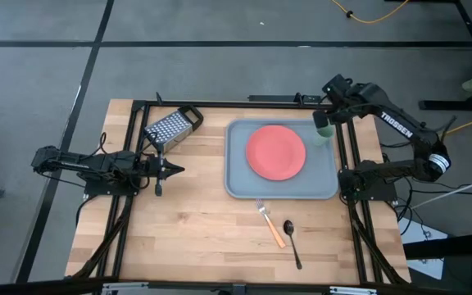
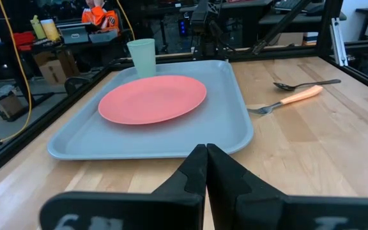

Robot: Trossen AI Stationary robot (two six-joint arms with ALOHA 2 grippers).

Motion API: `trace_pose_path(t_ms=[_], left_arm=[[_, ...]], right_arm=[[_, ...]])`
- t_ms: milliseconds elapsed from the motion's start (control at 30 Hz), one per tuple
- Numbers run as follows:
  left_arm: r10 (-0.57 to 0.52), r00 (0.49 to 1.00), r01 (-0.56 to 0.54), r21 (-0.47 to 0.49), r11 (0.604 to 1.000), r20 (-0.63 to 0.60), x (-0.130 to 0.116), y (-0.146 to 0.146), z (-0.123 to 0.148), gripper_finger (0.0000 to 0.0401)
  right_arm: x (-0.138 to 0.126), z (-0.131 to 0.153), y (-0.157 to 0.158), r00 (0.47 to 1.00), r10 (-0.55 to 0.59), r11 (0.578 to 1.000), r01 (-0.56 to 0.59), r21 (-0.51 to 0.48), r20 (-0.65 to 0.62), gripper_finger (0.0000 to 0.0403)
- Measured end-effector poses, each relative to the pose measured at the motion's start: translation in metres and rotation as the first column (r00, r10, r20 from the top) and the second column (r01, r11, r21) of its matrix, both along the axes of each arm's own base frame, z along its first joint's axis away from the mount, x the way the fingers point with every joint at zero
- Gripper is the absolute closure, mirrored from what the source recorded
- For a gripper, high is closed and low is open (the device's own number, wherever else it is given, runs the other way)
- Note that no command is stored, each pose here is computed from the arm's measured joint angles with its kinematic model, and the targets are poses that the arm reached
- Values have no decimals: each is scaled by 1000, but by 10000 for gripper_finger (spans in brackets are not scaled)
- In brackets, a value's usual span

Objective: Pick and place plate/cup/fork/spoon on tray
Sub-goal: Put the orange fork on the gray serving tray to the right side of the pink plate

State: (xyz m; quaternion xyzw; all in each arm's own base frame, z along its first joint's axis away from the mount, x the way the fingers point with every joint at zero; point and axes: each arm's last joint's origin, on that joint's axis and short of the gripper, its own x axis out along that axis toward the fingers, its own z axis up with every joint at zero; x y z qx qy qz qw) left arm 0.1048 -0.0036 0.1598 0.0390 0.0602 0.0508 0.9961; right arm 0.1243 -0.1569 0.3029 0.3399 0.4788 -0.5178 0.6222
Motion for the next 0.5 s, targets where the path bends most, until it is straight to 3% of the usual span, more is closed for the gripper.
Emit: trace_pose_path(t_ms=[167, 333, 500], left_arm=[[-1, 1000, 1, 0, 1000, 0, 0, 0, 0, 401], [0, 1000, 0, 0, 1000, 0, 0, 0, 0, 401], [0, 1000, 0, 0, 1000, 0, 0, 0, 0, 401]], right_arm=[[4, 28, 16, 998, 47, 995, -51, 81, 52, 358], [12, 36, 58, 983, 73, 954, -118, 275, 167, 358], [20, 19, 112, 968, 175, 934, -221, 282, 179, 358]])
